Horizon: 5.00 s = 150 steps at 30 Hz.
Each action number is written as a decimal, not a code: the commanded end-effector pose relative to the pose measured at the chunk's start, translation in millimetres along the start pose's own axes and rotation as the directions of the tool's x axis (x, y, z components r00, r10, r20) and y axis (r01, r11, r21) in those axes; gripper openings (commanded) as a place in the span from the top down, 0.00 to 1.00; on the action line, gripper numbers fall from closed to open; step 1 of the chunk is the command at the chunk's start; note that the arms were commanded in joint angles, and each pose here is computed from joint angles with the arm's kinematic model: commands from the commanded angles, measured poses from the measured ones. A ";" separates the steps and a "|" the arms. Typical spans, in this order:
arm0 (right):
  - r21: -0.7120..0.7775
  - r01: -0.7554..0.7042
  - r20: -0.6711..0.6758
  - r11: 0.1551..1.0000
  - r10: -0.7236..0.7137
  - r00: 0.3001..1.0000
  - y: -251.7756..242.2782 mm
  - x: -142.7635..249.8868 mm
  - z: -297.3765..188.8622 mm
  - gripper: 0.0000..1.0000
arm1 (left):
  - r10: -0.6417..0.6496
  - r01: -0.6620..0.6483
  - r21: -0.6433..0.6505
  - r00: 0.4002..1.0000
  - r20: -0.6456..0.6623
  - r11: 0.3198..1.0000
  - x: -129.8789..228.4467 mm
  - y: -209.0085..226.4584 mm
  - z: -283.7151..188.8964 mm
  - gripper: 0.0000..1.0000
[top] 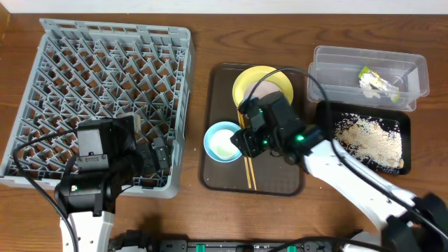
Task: Sort waste into correct bins and load items into the dishwasher
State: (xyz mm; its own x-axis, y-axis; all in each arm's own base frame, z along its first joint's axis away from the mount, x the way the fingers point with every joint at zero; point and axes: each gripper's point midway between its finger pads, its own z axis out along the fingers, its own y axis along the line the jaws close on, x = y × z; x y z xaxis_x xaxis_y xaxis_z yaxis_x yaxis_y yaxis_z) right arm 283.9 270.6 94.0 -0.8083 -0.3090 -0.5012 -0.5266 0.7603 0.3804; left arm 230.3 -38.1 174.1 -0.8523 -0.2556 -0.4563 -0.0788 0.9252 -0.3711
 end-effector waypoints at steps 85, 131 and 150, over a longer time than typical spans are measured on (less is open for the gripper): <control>-0.716 0.035 0.214 0.697 0.172 0.961 58.7 -100.9 -154.0 0.99 | 0.379 -0.313 0.930 0.898 0.223 0.195 -19.0 -238.3 -68.4 0.17; -0.743 0.012 0.183 0.669 0.186 0.965 48.9 -95.7 -163.9 0.53 | 0.350 -0.427 0.878 0.874 0.338 0.216 -42.7 -222.4 -59.7 0.51; -0.358 -0.220 0.229 0.907 0.314 0.922 -57.8 -75.9 -122.8 0.55 | 0.091 -0.123 0.355 0.990 0.107 0.927 -73.7 -79.0 50.5 0.62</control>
State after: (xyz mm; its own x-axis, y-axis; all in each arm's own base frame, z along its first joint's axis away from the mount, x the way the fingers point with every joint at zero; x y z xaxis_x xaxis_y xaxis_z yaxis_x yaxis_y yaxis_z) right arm 324.2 197.5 231.0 -0.9005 0.0844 -0.4266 -0.3671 0.3786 0.8497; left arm 310.5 -133.5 198.6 -0.8377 -0.1773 -0.5165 0.2808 0.6713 -0.6859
